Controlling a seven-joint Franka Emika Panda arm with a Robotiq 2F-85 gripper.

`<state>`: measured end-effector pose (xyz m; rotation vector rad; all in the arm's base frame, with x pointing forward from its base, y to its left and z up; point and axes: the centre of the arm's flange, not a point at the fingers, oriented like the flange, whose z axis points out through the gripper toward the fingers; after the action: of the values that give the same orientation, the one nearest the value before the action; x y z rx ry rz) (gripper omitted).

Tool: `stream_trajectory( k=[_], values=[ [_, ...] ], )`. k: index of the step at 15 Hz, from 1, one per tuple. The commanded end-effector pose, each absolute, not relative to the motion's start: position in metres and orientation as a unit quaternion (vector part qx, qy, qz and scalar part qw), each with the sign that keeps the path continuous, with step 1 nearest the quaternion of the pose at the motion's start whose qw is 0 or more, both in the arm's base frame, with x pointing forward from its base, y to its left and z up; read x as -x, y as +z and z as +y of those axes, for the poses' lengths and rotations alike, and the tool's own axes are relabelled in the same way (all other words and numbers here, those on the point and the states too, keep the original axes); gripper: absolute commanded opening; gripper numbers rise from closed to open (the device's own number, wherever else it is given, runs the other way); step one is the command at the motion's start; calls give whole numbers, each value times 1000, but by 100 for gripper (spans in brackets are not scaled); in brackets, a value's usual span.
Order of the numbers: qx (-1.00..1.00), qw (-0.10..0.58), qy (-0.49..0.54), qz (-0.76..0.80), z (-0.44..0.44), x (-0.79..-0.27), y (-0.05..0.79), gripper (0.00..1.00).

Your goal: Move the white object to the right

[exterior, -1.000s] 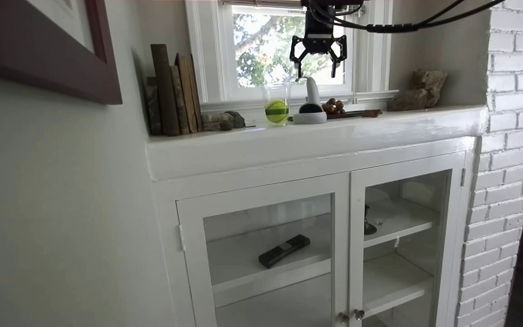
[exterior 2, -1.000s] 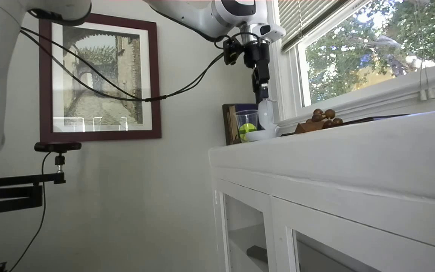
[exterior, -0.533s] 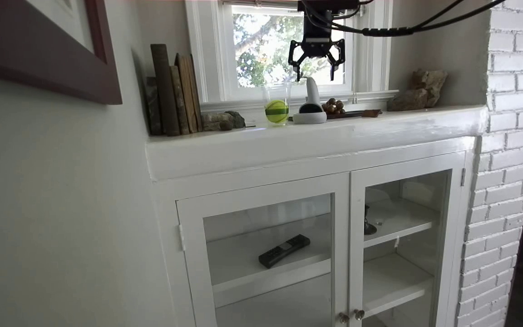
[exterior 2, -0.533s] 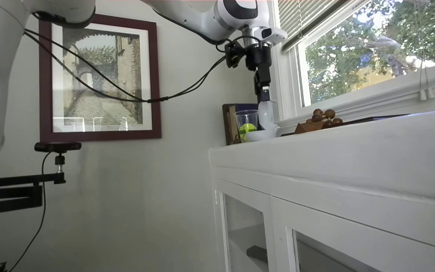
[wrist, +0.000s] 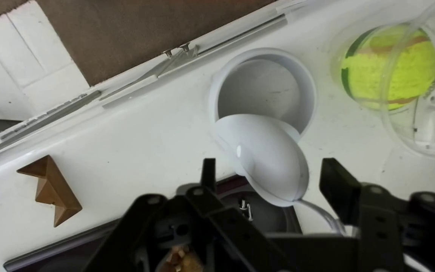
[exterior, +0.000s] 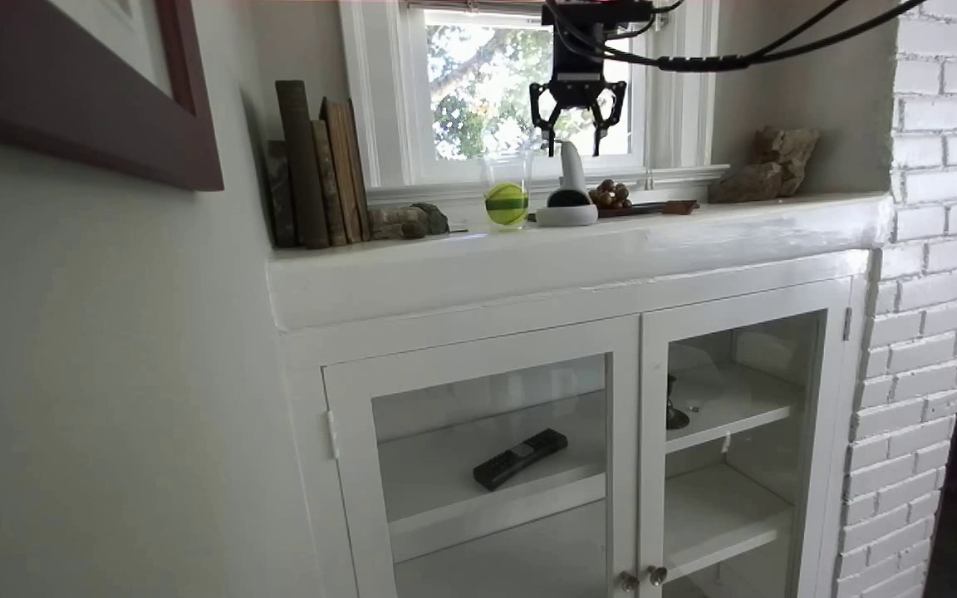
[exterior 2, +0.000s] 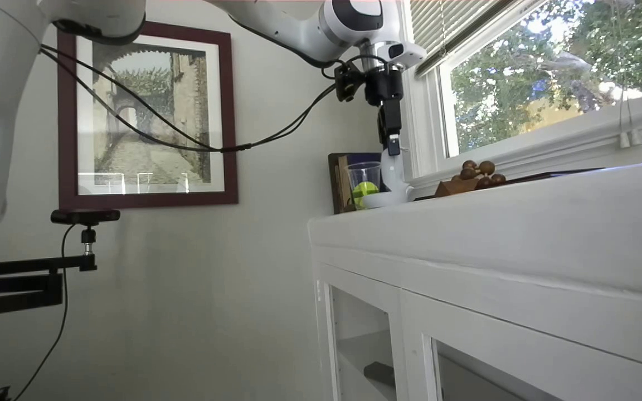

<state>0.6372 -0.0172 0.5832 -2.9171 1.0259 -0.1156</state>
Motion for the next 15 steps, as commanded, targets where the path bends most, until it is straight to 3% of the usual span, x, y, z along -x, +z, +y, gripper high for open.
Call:
stream_trajectory(
  k=[1,6,15],
  values=[
    [939,14,-35,341,-14,-646,589,41],
    [940,12,-35,339,-11,-646,594,10],
    [939,8,-27,343,-15,-640,599,8]
  ],
)
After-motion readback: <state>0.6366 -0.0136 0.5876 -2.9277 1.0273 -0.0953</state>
